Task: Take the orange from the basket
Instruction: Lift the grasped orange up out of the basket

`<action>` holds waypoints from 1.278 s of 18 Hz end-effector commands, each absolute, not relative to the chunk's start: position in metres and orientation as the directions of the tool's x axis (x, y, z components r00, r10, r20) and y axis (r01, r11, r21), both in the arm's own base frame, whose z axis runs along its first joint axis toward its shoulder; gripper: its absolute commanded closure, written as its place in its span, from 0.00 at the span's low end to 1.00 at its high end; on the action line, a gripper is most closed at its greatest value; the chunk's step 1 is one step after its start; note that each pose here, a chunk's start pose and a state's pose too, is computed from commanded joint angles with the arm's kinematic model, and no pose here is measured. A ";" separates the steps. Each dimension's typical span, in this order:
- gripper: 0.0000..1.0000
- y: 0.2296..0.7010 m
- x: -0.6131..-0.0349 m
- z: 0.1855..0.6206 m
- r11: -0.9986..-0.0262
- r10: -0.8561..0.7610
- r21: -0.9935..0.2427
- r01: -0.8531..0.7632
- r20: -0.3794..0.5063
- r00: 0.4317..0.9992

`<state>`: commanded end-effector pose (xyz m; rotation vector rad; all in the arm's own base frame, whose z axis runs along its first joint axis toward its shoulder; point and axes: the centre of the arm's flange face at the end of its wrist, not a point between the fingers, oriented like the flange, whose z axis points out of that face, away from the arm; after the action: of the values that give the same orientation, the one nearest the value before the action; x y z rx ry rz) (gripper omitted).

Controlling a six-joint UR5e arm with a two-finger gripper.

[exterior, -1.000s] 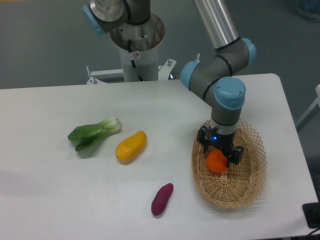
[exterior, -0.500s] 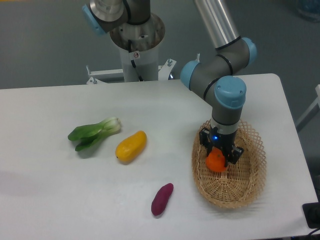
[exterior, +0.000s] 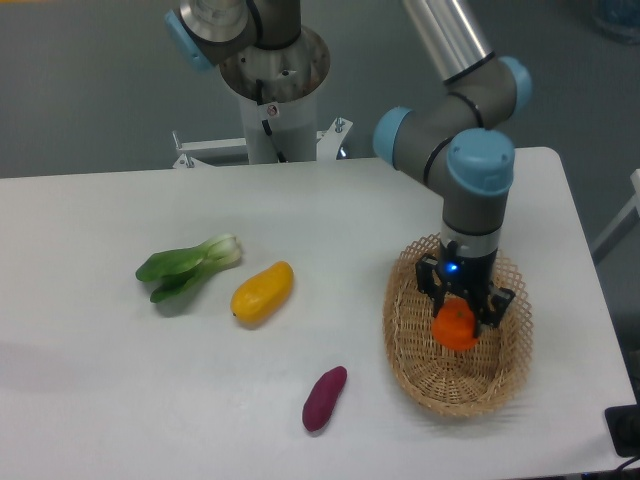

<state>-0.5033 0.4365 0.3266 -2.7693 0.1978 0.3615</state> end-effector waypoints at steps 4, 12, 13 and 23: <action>0.37 0.460 -0.497 0.400 -0.915 -0.081 -0.364 -0.172 -0.253 0.964; 0.38 0.469 -0.465 0.469 -0.933 -0.074 -0.331 -0.144 -0.215 0.974; 0.38 0.465 -0.462 0.471 -0.944 -0.079 -0.297 -0.141 -0.212 0.974; 0.38 0.475 -0.446 0.473 -0.954 -0.097 -0.258 -0.153 -0.219 0.971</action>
<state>-0.4455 0.4751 0.4734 -2.8441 0.1836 0.2966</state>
